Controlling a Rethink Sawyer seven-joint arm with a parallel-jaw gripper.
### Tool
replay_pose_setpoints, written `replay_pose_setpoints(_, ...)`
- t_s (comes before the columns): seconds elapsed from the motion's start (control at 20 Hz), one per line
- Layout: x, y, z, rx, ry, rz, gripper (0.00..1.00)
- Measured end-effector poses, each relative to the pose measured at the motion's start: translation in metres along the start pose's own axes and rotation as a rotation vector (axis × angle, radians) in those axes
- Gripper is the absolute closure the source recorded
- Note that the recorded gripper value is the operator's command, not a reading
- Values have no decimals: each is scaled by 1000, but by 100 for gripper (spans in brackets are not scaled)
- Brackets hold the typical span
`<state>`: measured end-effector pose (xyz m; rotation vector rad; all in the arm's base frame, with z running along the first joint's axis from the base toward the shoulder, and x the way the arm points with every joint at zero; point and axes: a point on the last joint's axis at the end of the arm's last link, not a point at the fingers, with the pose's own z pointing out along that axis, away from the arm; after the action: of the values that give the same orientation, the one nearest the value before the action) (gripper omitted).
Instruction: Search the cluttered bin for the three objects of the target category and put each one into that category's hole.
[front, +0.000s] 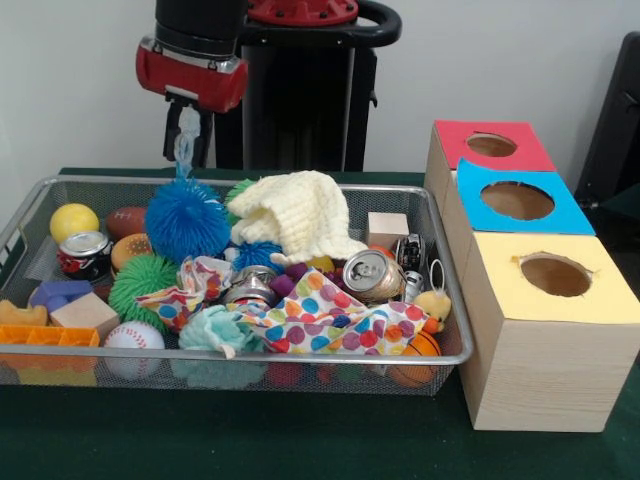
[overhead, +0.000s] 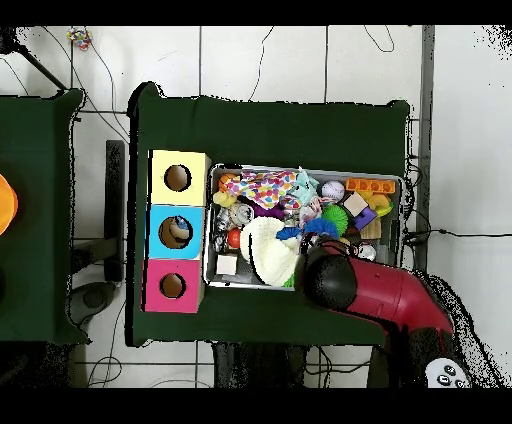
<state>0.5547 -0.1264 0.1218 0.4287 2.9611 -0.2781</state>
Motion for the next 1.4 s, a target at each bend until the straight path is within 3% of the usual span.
replay_pose_setpoints(0.35, 4, 18, -25, 31, 0, -32, 100)
replay_pose_setpoints(0.6, 1, 25, -40, 33, -3, -23, 100)
replay_pose_setpoints(0.9, 3, 20, -31, 29, 11, -1, 100)
replay_pose_setpoints(1.4, 10, 7, 3, 24, 25, 31, 100)
